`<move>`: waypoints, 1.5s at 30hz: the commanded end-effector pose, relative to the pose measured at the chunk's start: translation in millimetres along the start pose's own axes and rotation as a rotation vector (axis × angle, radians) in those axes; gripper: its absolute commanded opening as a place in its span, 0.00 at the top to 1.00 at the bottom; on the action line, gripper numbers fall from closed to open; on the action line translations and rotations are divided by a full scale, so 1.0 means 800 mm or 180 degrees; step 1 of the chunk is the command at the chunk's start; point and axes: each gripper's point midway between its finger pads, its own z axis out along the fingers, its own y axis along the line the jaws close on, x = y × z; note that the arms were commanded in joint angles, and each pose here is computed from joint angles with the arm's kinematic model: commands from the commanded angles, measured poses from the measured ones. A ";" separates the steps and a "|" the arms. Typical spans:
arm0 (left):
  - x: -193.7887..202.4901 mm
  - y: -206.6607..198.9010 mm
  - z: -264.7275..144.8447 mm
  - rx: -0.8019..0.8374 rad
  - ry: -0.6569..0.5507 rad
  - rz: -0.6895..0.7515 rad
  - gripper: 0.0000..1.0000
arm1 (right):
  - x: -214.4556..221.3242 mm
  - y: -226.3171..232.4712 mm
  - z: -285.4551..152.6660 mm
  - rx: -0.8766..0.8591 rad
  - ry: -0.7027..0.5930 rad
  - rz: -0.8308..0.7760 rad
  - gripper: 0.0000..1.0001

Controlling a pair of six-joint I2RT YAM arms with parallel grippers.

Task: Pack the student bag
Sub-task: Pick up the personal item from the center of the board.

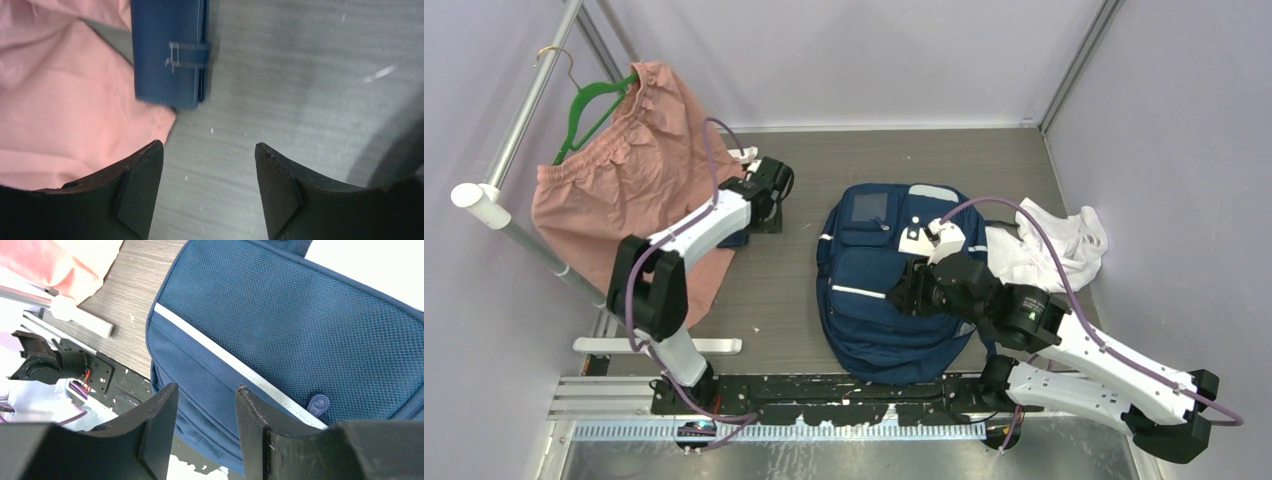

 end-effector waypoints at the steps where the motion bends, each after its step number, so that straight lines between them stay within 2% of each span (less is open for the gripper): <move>1: -0.053 0.016 0.019 -0.0387 -0.0196 0.0066 0.30 | -0.015 0.002 -0.004 -0.0031 -0.0217 0.0082 0.48; 7: -0.073 0.023 0.063 -0.0949 -0.0076 0.0413 0.36 | -0.015 0.005 -0.004 -0.0074 -0.0201 0.0053 0.47; 14: -0.079 0.033 0.104 -0.1354 0.0134 0.0656 0.42 | -0.014 0.007 -0.006 -0.0119 -0.0198 0.0056 0.47; 24: -0.063 0.039 0.152 -0.1375 0.0508 0.0693 0.48 | -0.009 0.008 -0.001 -0.0125 -0.0153 0.0063 0.47; 27: -0.054 0.034 0.159 -0.1297 0.0581 0.0662 0.57 | -0.008 0.008 0.001 -0.0126 -0.0153 0.0081 0.47; 29: -0.051 0.035 0.161 -0.1326 0.0597 0.0663 0.70 | -0.008 0.009 0.003 -0.0132 -0.0151 0.0091 0.47; 30: -0.050 0.037 0.160 -0.1353 0.0595 0.0662 0.77 | -0.007 0.009 0.003 -0.0139 -0.0147 0.0091 0.47; 34: -0.056 0.036 0.147 -0.1306 0.0560 0.0560 0.86 | -0.005 0.009 0.005 -0.0131 -0.0124 0.0082 0.48; 37: -0.071 0.031 0.118 -0.1189 0.0419 0.0388 1.00 | -0.004 0.009 0.008 -0.0128 -0.0116 0.0070 0.49; 45: -0.088 -0.020 0.004 -0.0772 -0.0231 0.0314 1.00 | -0.008 0.023 0.020 -0.0222 -0.0107 0.0057 0.51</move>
